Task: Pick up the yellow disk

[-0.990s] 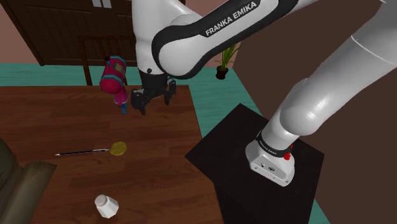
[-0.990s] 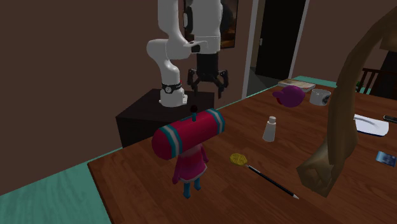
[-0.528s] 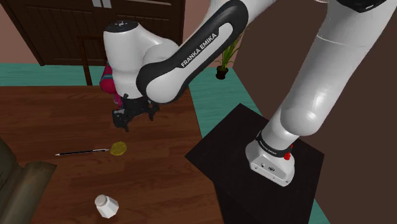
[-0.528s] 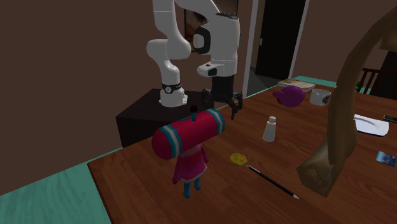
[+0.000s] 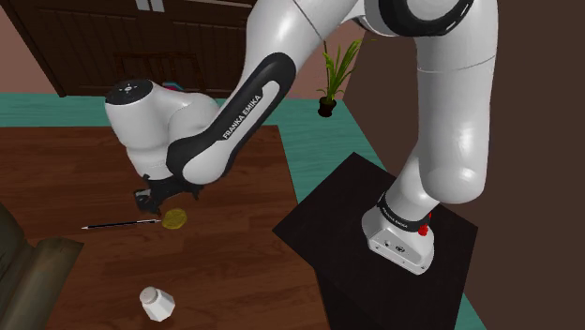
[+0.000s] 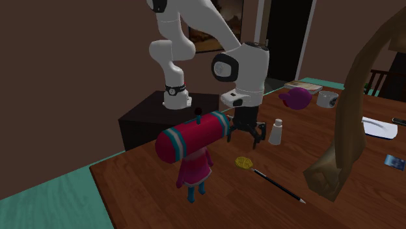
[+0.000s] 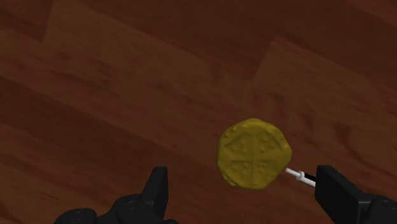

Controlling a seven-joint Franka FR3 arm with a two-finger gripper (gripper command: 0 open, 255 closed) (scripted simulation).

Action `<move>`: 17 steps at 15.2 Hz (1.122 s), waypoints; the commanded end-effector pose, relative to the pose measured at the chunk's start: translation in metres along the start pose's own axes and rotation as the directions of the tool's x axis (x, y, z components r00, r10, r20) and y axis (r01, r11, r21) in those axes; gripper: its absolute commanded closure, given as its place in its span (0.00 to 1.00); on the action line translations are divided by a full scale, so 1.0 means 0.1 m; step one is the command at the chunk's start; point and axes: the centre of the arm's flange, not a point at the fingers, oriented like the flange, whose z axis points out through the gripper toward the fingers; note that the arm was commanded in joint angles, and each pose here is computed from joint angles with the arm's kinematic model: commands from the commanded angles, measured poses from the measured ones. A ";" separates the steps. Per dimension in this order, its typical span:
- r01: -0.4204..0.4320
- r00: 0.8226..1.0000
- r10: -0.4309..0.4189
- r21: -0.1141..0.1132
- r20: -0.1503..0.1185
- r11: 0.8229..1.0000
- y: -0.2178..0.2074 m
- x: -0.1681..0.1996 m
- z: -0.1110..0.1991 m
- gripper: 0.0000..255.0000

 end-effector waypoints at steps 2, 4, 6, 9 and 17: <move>-0.014 1.000 0.014 -0.011 -0.006 1.000 -0.22 0.07 0.23 0.00; -0.014 1.000 0.014 -0.011 -0.006 1.000 -0.22 0.06 0.34 0.00; -0.014 1.000 0.014 -0.011 -0.006 1.000 -0.23 0.06 0.44 0.00; -0.014 1.000 0.014 -0.011 -0.006 1.000 -0.23 0.06 0.63 0.00; -0.014 1.000 0.014 -0.011 -0.006 1.000 -0.23 0.07 0.64 1.00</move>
